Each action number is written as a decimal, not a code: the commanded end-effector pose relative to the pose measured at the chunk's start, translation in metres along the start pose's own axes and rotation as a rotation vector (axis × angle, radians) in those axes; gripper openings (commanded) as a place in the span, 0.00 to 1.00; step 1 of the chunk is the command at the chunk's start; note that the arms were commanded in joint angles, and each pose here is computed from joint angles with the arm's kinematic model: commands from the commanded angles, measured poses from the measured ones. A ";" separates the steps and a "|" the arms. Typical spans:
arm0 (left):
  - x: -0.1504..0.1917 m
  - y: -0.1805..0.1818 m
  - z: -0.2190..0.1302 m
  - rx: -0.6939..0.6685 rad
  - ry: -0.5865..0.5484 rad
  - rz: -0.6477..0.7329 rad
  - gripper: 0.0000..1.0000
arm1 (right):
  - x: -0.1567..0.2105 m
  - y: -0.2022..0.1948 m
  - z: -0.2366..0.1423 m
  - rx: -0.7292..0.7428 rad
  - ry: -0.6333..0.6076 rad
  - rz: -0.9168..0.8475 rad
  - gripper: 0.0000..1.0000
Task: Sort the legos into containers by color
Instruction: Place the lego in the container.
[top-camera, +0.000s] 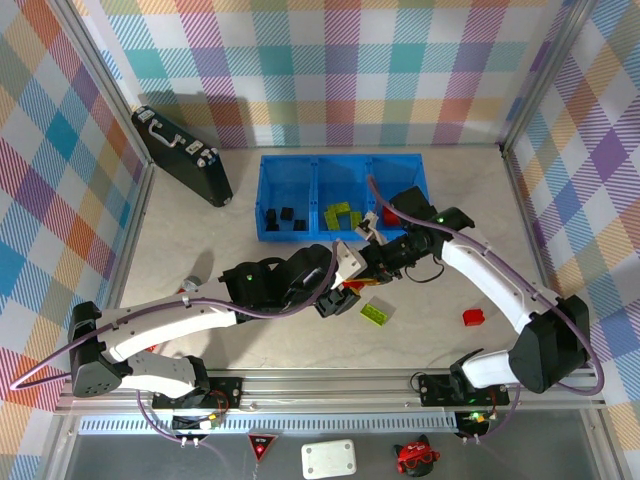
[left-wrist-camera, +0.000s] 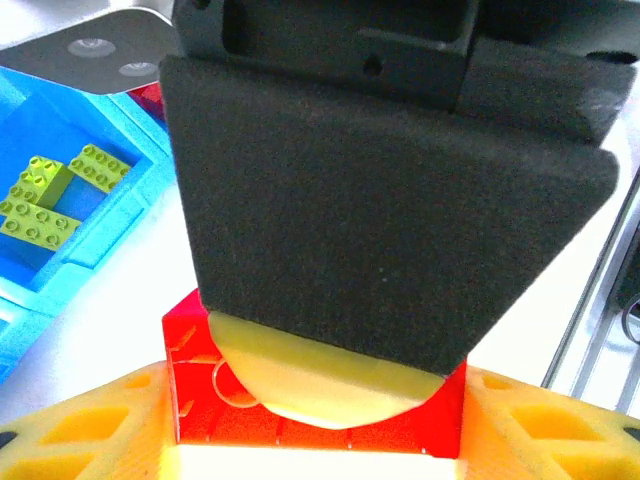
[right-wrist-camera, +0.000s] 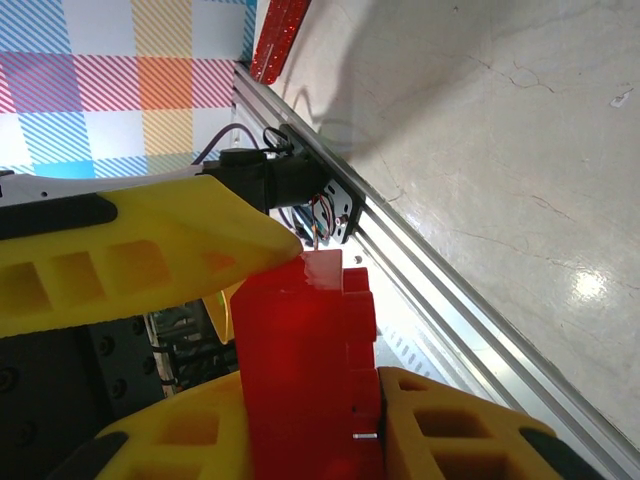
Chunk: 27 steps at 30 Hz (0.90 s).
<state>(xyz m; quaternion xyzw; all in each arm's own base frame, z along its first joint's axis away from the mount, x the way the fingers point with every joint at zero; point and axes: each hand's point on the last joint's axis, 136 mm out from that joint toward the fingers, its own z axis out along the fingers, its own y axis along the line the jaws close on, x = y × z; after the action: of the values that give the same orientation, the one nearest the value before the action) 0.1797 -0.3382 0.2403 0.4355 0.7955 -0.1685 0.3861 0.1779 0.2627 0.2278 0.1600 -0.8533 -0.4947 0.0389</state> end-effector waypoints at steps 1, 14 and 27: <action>-0.008 0.005 -0.009 -0.035 -0.025 -0.017 0.64 | -0.003 -0.005 -0.009 0.023 -0.037 0.023 0.24; 0.018 0.011 -0.004 -0.073 0.016 -0.118 0.70 | -0.040 -0.080 -0.043 0.414 -0.192 0.111 0.24; 0.056 0.020 0.026 -0.183 0.166 -0.271 0.70 | -0.114 -0.161 -0.110 0.966 -0.290 0.095 0.25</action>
<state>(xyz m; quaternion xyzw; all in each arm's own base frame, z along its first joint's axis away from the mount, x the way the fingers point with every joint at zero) 0.1917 -0.3188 0.1954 0.3278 0.8694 -0.1274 0.3470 0.3243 0.1595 0.1589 0.0424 -0.9821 -0.1456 -0.1119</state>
